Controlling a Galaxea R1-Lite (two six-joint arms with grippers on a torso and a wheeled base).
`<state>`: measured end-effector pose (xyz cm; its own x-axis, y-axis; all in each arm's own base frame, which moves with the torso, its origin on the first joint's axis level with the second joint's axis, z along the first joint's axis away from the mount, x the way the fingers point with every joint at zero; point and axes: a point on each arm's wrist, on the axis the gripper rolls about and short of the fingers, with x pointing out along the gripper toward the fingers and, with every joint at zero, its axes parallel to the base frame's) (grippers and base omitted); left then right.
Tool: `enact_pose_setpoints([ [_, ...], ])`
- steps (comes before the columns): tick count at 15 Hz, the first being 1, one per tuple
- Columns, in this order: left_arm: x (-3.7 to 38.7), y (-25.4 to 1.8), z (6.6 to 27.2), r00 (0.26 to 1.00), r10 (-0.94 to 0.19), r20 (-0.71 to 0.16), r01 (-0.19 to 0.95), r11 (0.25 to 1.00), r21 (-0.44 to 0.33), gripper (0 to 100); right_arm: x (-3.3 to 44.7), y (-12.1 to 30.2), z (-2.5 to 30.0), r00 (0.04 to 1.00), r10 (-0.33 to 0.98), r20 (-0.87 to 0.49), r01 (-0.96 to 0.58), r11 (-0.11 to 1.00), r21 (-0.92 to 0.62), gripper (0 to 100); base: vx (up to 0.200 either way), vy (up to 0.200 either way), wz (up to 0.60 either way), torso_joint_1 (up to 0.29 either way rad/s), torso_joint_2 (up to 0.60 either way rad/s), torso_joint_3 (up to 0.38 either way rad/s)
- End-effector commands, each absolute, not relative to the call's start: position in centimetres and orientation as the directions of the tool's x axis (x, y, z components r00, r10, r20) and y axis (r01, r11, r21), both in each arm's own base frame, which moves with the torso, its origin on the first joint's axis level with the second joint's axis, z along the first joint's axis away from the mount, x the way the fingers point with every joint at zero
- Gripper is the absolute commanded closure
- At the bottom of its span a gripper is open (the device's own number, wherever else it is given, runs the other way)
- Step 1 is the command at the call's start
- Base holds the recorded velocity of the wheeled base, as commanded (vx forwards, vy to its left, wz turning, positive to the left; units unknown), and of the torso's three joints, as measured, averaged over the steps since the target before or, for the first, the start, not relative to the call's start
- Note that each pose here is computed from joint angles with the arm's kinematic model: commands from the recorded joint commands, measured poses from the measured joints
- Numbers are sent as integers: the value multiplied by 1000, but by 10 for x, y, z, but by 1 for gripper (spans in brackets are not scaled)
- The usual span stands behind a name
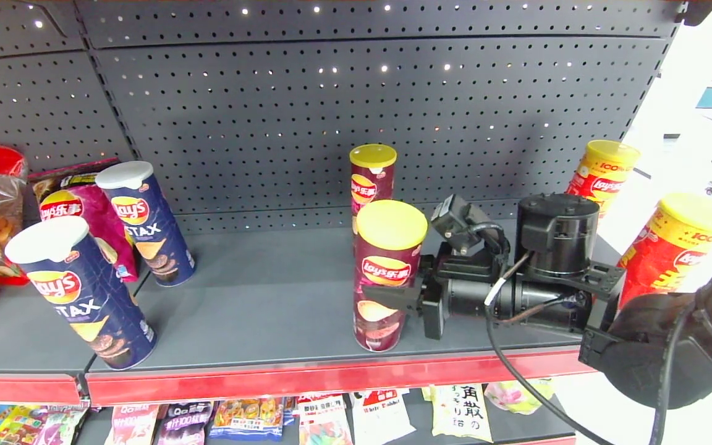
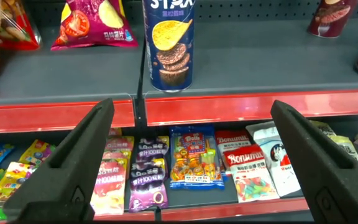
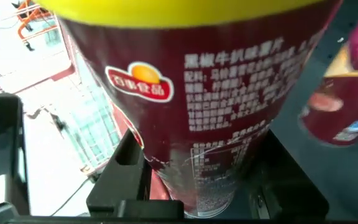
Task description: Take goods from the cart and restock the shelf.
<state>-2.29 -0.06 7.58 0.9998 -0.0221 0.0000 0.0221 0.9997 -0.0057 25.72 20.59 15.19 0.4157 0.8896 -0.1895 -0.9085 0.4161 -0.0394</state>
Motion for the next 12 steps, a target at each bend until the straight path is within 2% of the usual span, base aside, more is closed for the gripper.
enact_pose_setpoints([
  [1, -23, -1, 76, 1000, -21, 0, 21, 1000, -6, 0, 265, 207, 162, 411, 899, -152, -912, 406, -66, 100, 0, 0, 0, 0, 0, 0],
  [8, -23, -1, 76, 1000, -20, 0, 20, 1000, -6, 0, 276, 201, 173, 320, 929, -187, -947, 313, -66, 100, 0, 0, 0, 0, 0, 0],
  [12, -23, -1, 76, 1000, -21, 0, 21, 1000, -6, 0, 276, 207, 167, 287, 934, -211, -958, 276, -80, 100, 0, 0, 0, 0, 0, 0],
])
